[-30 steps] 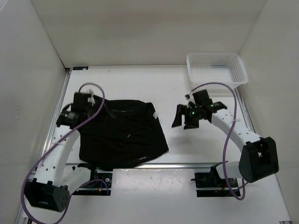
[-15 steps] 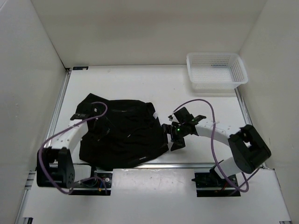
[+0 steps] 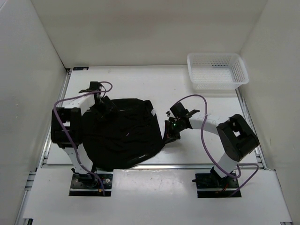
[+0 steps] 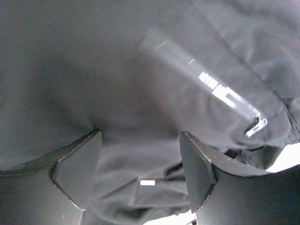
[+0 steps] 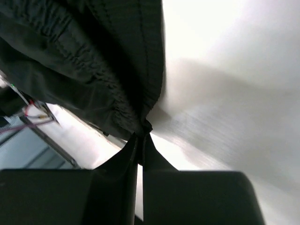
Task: Fold and stack the shorts
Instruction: Flatten the shorts out
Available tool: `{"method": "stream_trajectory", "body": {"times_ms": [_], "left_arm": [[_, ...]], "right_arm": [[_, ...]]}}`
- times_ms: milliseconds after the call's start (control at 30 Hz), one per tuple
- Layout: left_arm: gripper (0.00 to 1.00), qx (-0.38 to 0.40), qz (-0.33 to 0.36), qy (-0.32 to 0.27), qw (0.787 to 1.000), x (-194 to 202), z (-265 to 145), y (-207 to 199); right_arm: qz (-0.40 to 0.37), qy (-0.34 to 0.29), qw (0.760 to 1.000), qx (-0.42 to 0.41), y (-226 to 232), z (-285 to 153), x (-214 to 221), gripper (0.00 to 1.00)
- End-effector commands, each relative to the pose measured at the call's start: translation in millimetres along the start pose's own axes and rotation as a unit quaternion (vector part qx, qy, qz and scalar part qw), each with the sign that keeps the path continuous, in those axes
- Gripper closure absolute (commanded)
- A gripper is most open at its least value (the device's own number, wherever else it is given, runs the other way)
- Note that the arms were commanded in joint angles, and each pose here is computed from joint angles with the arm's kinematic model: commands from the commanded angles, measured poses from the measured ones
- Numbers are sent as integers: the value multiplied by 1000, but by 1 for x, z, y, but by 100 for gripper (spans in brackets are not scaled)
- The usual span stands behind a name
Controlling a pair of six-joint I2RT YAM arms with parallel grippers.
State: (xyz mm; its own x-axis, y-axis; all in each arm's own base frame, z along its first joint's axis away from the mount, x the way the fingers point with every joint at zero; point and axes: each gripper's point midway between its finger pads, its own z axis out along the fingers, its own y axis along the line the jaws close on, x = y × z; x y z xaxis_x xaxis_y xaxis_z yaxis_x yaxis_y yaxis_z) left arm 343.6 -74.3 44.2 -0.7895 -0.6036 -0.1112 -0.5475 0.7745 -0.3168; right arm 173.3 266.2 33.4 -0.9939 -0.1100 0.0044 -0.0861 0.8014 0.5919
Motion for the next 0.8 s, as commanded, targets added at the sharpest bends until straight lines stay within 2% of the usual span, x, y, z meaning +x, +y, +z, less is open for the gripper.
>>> {"method": "stream_trajectory", "body": {"times_ms": [0,100,200,233,300,333,367,433,467,500,567,600,633,667,733,767], "left_arm": [[22,16,31,4,999,-17,14,-20],[20,50,64,6,997,-29,19,-57],[18,86,99,47,990,-27,40,-99],[18,73,107,69,989,-17,62,-104],[18,99,130,69,984,-24,61,-138],[18,95,139,85,982,-19,79,-142],[18,123,158,78,977,-21,70,-173],[18,126,173,88,973,-18,88,-189],[15,162,203,61,964,-28,69,-223],[13,158,208,65,963,-29,63,-225],[9,168,228,50,958,-33,48,-242],[1,179,239,15,954,-45,24,-254],[1,179,248,-1,952,-49,10,-256],[1,194,248,-41,948,-62,-35,-261],[1,157,231,-65,958,-76,-53,-229],[1,169,228,-109,952,-82,-105,-225]], "right_arm": [[7,-67,998,15,-2,-26,-36,100],[25,-112,992,43,-21,-51,-53,100],[41,-144,986,72,-50,-72,-58,100],[46,-158,983,82,-57,-80,-59,100],[77,-164,979,92,-80,-89,-55,100],[88,-172,976,97,-87,-94,-53,100],[106,-174,974,101,-99,-96,-47,100],[114,-183,971,101,-103,-100,-44,100],[119,-186,970,101,-106,-101,-42,100],[119,-188,969,106,-108,-102,-43,76],[119,-203,966,108,-109,-108,-46,41],[116,-208,965,107,-107,-110,-46,29],[117,-211,964,115,-109,-113,-48,19],[118,-214,962,120,-110,-115,-47,16],[123,-227,958,122,-110,-121,-52,15],[121,-231,958,121,-108,-123,-54,15]]}}
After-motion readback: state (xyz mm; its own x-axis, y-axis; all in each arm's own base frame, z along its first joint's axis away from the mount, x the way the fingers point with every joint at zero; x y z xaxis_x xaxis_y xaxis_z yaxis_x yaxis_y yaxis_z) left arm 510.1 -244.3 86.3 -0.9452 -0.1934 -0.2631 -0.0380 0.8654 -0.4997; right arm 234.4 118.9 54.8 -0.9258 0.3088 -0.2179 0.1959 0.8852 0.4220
